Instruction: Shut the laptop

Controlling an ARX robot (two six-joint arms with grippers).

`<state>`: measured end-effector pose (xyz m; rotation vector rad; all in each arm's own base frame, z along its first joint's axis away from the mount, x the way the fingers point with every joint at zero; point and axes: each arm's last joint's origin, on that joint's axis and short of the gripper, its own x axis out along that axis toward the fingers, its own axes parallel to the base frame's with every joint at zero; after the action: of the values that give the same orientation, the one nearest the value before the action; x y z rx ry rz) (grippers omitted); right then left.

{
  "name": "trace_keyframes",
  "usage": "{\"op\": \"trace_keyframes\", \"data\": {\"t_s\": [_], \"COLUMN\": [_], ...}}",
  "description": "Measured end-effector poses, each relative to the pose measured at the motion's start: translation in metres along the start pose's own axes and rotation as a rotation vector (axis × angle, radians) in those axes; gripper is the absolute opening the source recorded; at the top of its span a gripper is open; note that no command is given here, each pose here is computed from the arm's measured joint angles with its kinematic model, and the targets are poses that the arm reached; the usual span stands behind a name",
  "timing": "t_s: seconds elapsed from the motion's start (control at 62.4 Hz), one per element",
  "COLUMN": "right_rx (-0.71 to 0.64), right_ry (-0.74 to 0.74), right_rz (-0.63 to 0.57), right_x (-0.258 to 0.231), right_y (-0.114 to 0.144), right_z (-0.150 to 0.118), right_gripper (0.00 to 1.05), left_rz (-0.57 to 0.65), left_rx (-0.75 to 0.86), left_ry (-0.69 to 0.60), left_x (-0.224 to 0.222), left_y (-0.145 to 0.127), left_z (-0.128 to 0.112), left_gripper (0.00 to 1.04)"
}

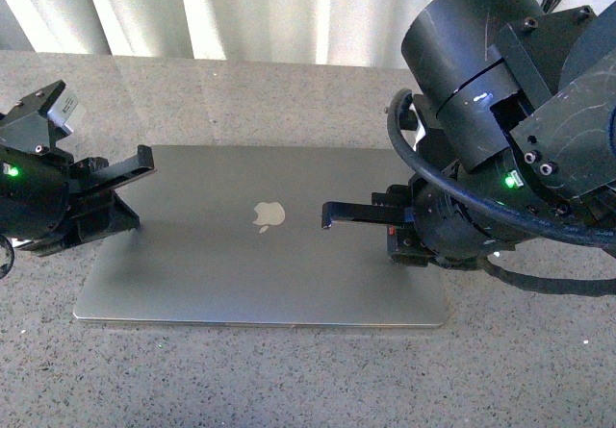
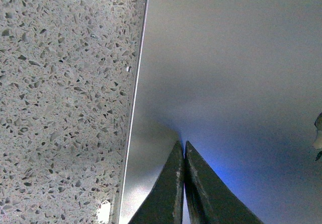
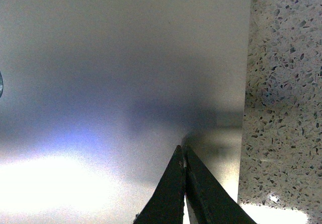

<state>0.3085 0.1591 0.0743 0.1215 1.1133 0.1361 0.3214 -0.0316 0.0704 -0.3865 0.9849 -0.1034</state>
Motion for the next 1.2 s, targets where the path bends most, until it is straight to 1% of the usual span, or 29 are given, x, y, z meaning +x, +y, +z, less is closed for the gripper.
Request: {"op": "trace_keyframes", "data": {"t_s": [0.176,0.288,0.337,0.353,0.401,0.433,0.449,0.481,0.497,0.529,0.545,0.593,0.625,0.641,0.673,0.737,0.785,0.817,0.881,0.913,0.929,0.946,0.962,0.978,1.042,1.106,1.202], "right_rx": [-0.011,-0.081,-0.119,-0.145,-0.182,-0.203,-0.223,-0.242,-0.251,-0.266,-0.283,-0.317,-0.329,-0.338,-0.350,-0.370,-0.389,-0.399,-0.413,-0.409,-0.395,-0.368,-0.346,-0.326,-0.242,-0.195,-0.155], "right_ry": [-0.016,-0.122,-0.192,-0.243,-0.324,-0.378,-0.429,-0.483,-0.509,-0.587,-0.634,-0.713,-0.762,-0.769,-0.789,-0.800,-0.790,-0.779,-0.762,-0.771,-0.788,-0.839,-0.891,-0.914,-1.038,-1.084,-1.102], "right_rz": [-0.019,-0.088,-0.122,-0.146,-0.177,-0.195,-0.212,-0.230,-0.240,-0.262,-0.277,-0.310,-0.342,-0.350,-0.373,-0.383,-0.385,-0.388,-0.392,-0.380,-0.363,-0.328,-0.288,-0.266,-0.181,-0.159,-0.152], "right_x": [-0.001,-0.007,-0.013,-0.018,-0.029,-0.037,-0.045,-0.055,-0.060,-0.075,-0.085,-0.104,-0.120,-0.123,-0.132,-0.137,-0.134,-0.132,-0.128,-0.127,-0.126,-0.126,-0.127,-0.127,-0.131,-0.136,-0.146], "right_y": [0.000,-0.002,-0.004,-0.005,-0.007,-0.009,-0.011,-0.013,-0.014,-0.018,-0.020,-0.025,-0.031,-0.032,-0.035,-0.036,-0.036,-0.036,-0.037,-0.037,-0.038,-0.039,-0.041,-0.042,-0.053,-0.065,-0.081], "right_z": [0.002,0.005,0.008,0.011,0.016,0.020,0.025,0.030,0.032,0.038,0.042,0.047,0.049,0.049,0.049,0.049,0.048,0.047,0.045,0.044,0.044,0.043,0.041,0.039,0.026,0.013,-0.006], "right_gripper": [0.01,0.01,0.01,0.01,0.01,0.01,0.01,0.01,0.01,0.01,0.03,0.10,0.17,0.18,0.25,0.36,0.45,0.50,0.62,0.66,0.65,0.62,0.59,0.57,0.45,0.34,0.17], "left_rz": [-0.008,-0.006,0.022,0.029,0.042,0.068,0.074,0.086,0.097,0.104,0.103,0.091,0.091,0.090,0.088,0.094,0.095,0.096,0.098,0.098,0.088,0.078,0.071,0.067,0.061,0.068,0.083], "left_rx": [-0.028,-0.049,-0.042,-0.040,-0.039,-0.039,-0.038,-0.034,-0.032,-0.031,-0.029,-0.021,-0.019,-0.018,-0.017,-0.018,-0.016,-0.014,-0.012,-0.010,0.022,0.041,0.088,0.129,0.234,0.309,0.347], "left_ry": [-0.007,-0.074,-0.162,-0.189,-0.274,-0.371,-0.404,-0.473,-0.542,-0.631,-0.655,-0.733,-0.757,-0.767,-0.772,-0.749,-0.727,-0.712,-0.709,-0.712,-0.727,-0.742,-0.789,-0.831,-0.920,-0.961,-0.978], "left_x": [-0.002,-0.012,-0.023,-0.026,-0.038,-0.052,-0.058,-0.069,-0.080,-0.097,-0.102,-0.121,-0.127,-0.130,-0.132,-0.126,-0.121,-0.118,-0.117,-0.118,-0.117,-0.116,-0.118,-0.118,-0.122,-0.127,-0.137], "left_y": [0.003,0.004,0.004,0.004,0.003,0.003,0.002,0.001,0.000,-0.002,-0.003,-0.007,-0.008,-0.009,-0.009,-0.007,-0.006,-0.006,-0.006,-0.005,-0.005,-0.006,-0.007,-0.007,-0.008,-0.008,-0.006], "left_z": [0.001,0.007,0.015,0.017,0.025,0.034,0.038,0.043,0.048,0.055,0.057,0.063,0.065,0.065,0.066,0.063,0.060,0.058,0.057,0.057,0.056,0.056,0.054,0.051,0.039,0.023,0.007], "left_gripper": [0.04,0.04,0.04,0.04,0.04,0.04,0.04,0.04,0.04,0.05,0.06,0.15,0.20,0.24,0.29,0.42,0.49,0.56,0.67,0.72,0.71,0.69,0.65,0.62,0.51,0.39,0.23]}}
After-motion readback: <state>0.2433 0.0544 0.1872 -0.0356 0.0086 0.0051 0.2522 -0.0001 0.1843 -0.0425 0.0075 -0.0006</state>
